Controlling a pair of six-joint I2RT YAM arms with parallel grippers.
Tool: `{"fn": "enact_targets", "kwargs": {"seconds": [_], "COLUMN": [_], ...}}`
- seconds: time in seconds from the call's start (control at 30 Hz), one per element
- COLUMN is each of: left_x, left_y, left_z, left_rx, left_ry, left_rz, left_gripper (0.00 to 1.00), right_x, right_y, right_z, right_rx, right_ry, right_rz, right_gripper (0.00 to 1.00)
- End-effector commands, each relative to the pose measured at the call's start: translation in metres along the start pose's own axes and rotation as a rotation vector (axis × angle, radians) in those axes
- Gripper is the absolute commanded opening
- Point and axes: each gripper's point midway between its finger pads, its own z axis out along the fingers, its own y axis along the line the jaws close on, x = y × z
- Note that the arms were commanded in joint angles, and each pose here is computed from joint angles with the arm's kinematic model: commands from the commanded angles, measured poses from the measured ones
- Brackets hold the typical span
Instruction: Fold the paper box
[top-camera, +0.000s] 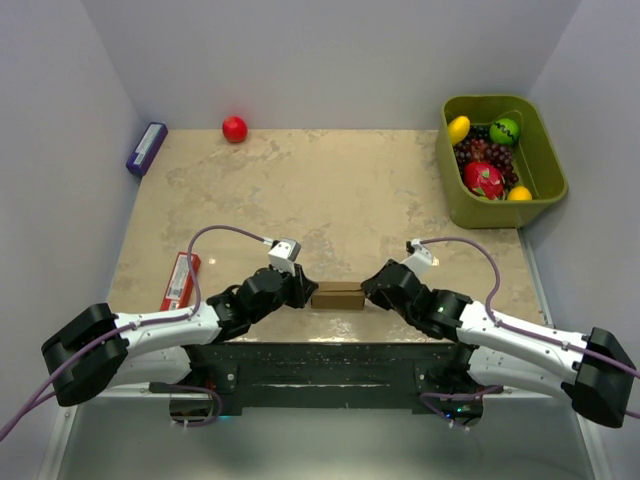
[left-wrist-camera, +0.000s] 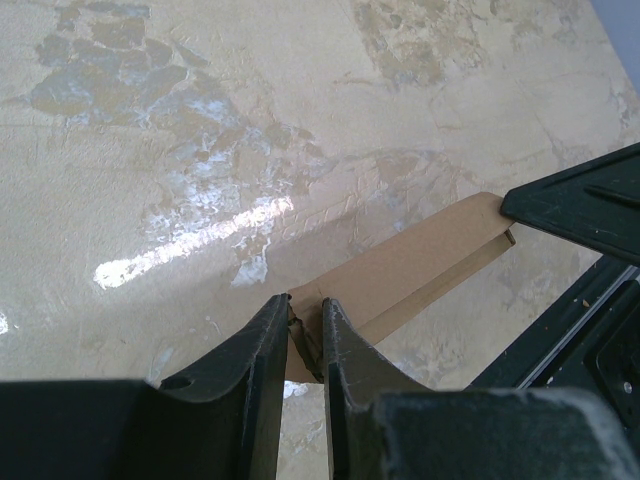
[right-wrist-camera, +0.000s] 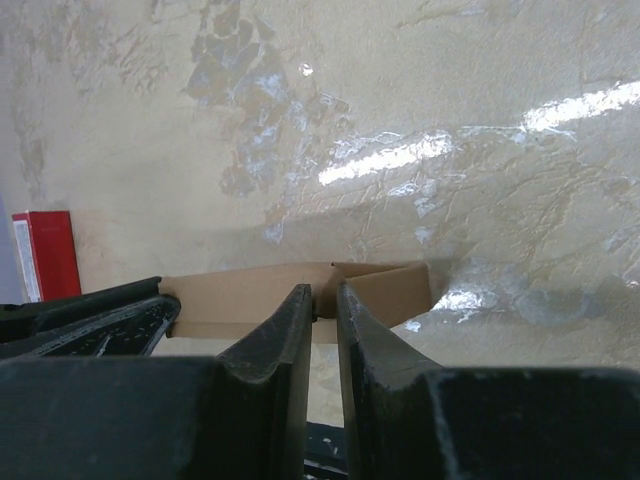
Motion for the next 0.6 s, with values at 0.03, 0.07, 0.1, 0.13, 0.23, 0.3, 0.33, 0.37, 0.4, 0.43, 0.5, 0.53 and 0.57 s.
{"fn": "enact_targets", "kwargs": {"seconds": [0.03,0.07,0.1,0.13,0.23,0.3,0.33,0.37,0.4,0.43,0.5,0.53,0.57], "left_x": [0.079,0.079,0.079,0.079,0.079,0.078,0.079,0.079,0.078,0.078,0.078,0.079,0.079], "left_y": [0.055,0.056,0.056,0.056,0.055,0.055,0.055,0.055,0.055,0.055,0.055,0.055,0.055], "left_z": [-0.021,-0.021,-0.021,-0.021,-0.021,-0.021,-0.021,-0.021,-0.021,-0.021,-0.021,-0.021,-0.021], "left_rx": [-0.171,-0.173,-0.173,-0.173,-0.171,-0.17,-0.172,-0.171,-0.17,-0.172,-0.169,-0.171,-0.171], "left_ry": [0.287,0.287,0.287,0.287,0.287,0.285,0.286,0.287,0.285,0.284,0.284,0.287,0.287], "left_rz": [0.115,0.116,0.116,0.116,0.115,0.116,0.115,0.117,0.116,0.115,0.116,0.115,0.117], "left_gripper": [0.16,0.16,0.16,0.16,0.16,0.16,0.16,0.16,0.16,0.16,0.16,0.16,0.16], "right_x": [0.016,0.017,0.019,0.02,0.024,0.026,0.027,0.028,0.029,0.03,0.03,0.031,0.03], "right_y": [-0.024,-0.026,-0.03,-0.033,-0.043,-0.049,-0.053,-0.054,-0.057,-0.06,-0.063,-0.067,-0.066], "right_z": [0.004,0.003,0.003,0.003,0.001,0.0,-0.001,-0.001,-0.001,-0.003,-0.003,-0.005,-0.006], "right_rx": [0.062,0.066,0.076,0.082,0.104,0.115,0.129,0.136,0.145,0.159,0.176,0.193,0.198], "right_ry": [0.044,0.05,0.056,0.059,0.073,0.081,0.084,0.088,0.092,0.098,0.105,0.111,0.113], "right_rz": [-0.027,-0.028,-0.028,-0.027,-0.03,-0.034,-0.039,-0.042,-0.048,-0.057,-0.075,-0.088,-0.096], "right_gripper": [0.17,0.15,0.14,0.13,0.08,0.06,0.05,0.02,0.01,0.01,0.0,0.0,0.0]}}
